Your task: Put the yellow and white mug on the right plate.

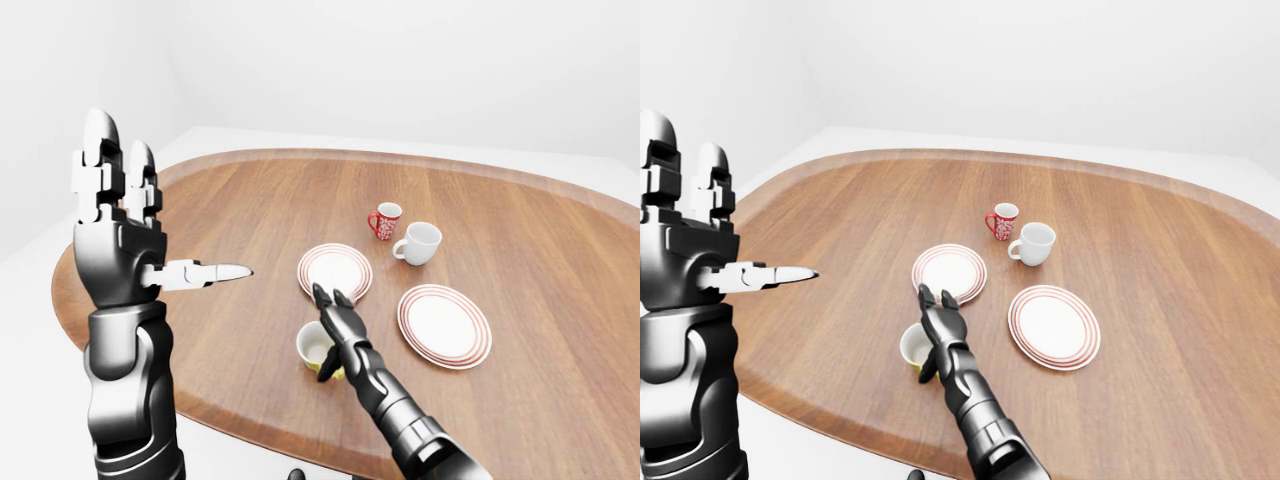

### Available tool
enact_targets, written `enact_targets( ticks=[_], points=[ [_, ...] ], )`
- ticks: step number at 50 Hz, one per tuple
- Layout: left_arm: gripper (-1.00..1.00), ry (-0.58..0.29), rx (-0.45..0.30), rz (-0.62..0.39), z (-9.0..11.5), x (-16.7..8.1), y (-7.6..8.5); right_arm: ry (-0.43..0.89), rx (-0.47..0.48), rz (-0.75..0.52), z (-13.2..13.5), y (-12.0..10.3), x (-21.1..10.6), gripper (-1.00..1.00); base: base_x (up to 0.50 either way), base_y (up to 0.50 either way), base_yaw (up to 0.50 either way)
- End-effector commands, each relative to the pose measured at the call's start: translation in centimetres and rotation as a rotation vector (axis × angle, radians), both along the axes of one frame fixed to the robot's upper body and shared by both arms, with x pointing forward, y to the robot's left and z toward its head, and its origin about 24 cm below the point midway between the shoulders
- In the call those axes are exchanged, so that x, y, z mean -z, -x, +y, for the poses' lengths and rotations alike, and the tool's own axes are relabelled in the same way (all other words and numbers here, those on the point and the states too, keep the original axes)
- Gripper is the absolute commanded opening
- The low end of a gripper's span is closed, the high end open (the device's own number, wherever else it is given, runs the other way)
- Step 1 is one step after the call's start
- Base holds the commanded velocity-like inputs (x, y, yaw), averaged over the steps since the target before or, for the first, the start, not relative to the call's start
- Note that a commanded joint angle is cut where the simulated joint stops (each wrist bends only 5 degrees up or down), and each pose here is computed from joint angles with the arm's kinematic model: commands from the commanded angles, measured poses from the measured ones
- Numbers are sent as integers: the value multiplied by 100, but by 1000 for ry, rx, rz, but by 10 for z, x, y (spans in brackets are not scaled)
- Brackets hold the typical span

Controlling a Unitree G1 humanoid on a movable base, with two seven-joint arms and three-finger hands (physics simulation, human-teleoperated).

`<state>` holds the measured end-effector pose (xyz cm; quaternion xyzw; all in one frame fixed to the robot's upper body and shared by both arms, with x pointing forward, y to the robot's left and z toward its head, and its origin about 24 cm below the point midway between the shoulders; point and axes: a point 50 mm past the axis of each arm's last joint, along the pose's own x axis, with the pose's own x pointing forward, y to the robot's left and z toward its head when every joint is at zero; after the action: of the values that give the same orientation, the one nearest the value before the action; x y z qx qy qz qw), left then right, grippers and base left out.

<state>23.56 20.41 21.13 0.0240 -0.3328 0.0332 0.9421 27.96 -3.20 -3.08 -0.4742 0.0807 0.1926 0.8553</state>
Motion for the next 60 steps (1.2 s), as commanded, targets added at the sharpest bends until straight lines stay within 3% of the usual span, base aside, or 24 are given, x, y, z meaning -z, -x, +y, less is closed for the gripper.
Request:
enact_targets(
  ticks=[1,9,10,11,12,35,60],
  points=[
    [100,-1,0,1,0,0,0,3,2,13,-1,1,7,100,0,0,0],
    [100,-1,1,2,0,0,-1,4,4,22,-1,2,10,100,0,0,0],
    [100,0,1,-1,0,0,-1,5,6,22,-2,2,10,55,0,0,0],
    [100,0,1,0,0,0,-1,3,8,20,-2,1,10,-35,0,0,0],
    [100,0,1,2,0,0,-1,1,9,19,-2,1,9,-100,0,0,0],
    [100,4,-1,0,1,0,-1,-8,41,-8,-14,-12,-9,-100,0,0,0],
    [100,-1,-2,2,0,0,0,-15,160,-174,-72,-50,-62,-100,0,0,0]
  ],
)
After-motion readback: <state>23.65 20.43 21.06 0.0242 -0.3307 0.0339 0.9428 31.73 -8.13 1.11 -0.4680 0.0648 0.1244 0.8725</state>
